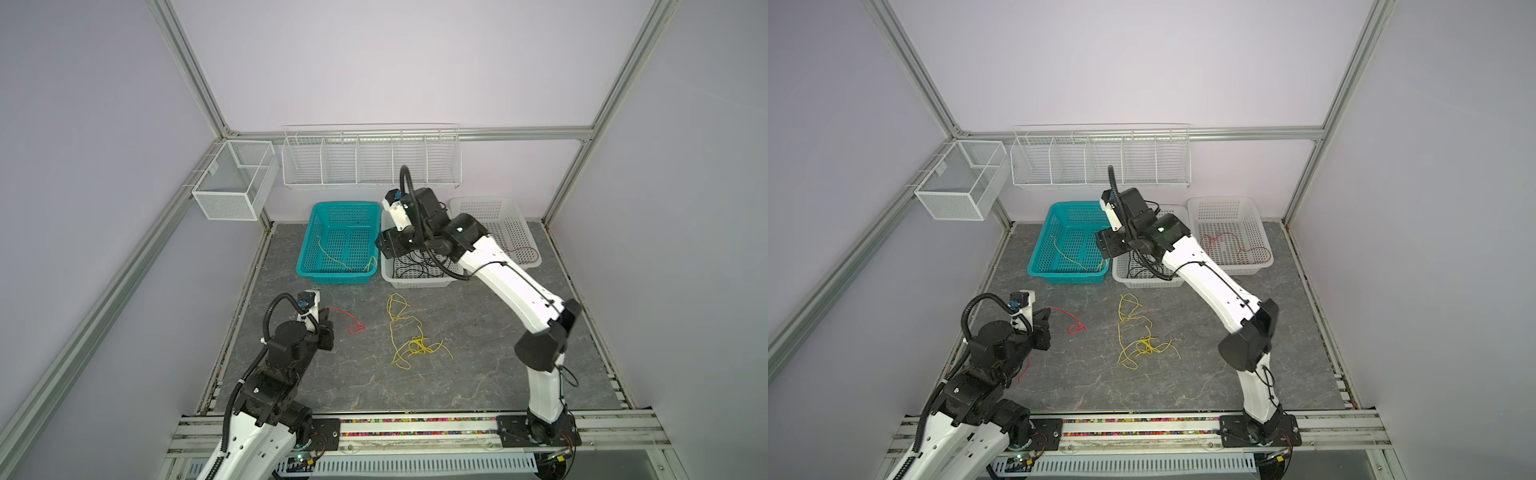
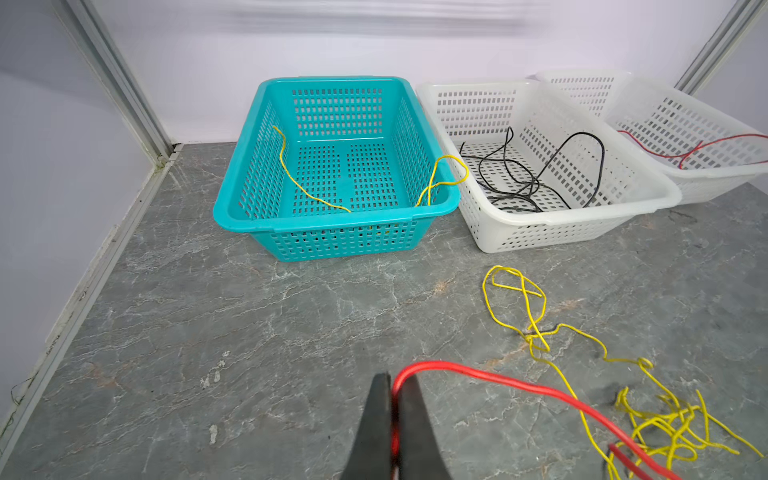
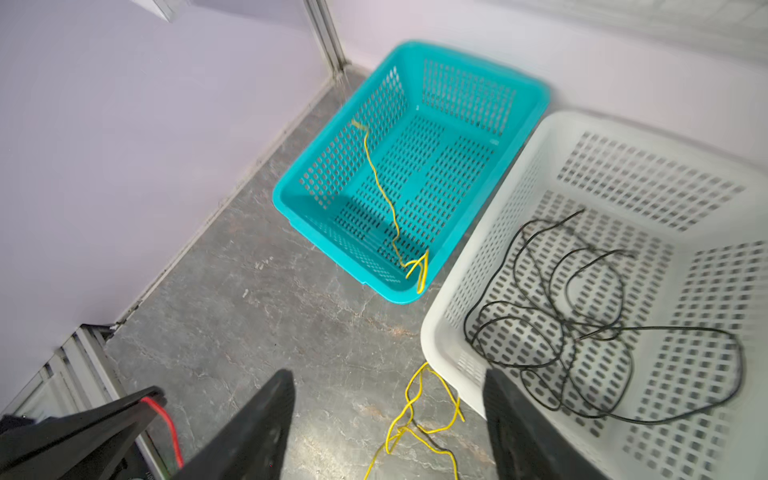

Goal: Untangle the cables
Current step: 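Carry the red wire to the farther white basket with the left gripper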

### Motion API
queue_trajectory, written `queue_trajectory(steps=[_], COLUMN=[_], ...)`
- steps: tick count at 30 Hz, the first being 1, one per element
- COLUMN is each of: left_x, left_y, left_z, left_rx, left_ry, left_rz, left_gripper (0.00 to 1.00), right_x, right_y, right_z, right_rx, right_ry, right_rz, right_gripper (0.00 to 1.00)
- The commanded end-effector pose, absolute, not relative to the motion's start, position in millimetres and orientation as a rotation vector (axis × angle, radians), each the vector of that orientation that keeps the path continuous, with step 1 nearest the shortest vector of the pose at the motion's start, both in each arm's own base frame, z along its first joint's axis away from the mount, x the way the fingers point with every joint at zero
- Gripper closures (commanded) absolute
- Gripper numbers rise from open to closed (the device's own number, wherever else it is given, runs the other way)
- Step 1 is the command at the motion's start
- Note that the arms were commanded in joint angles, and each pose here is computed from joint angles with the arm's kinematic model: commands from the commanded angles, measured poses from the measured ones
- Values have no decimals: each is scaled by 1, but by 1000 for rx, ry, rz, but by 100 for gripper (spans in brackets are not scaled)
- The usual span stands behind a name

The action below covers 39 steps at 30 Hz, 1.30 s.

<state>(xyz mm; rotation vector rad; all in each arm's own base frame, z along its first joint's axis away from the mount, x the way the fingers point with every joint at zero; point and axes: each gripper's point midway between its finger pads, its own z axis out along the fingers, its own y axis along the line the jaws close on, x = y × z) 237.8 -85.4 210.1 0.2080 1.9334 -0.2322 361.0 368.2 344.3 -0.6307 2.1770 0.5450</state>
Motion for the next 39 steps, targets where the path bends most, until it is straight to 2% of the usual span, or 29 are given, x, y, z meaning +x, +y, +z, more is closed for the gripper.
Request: queue_trajectory(steps=[1,2,3,8,19,24,29,35,39], left_x=[240,240,240,243,269,294,325,377,400], left_y=[-91,-91,-92,-102,-150,-206,-286,-366,-417], left_z=[222,223,224,237,279,313,337,349,351], left_rx=[239,239,238,258,348,435,563,588,613], left_ry=[1898,1899,1898,1876,1897,1879,1872,1874,1846], left_rz=[-233,-239,-244,-295,-372,-410,-467,-548,-605], left_gripper=[100,100,100,100,100,100,100,100,100], right_x=[343,334,326,281,200,171,156,143,138], right_y=[330,314,301,229,87,53,39,25,22], right_z=[363,367,369,370,309,298,283,303,293], right_rx=[-571,-541,-519,-391,-140,-68,-41,-20,-31], right_ry=[2100,2083,2065,1987,1934,1906,1899,1849,1860], right_rz=[472,465,460,431,249,282,321,352,358], right_gripper=[5,6,12,12,12,12,12,12,12])
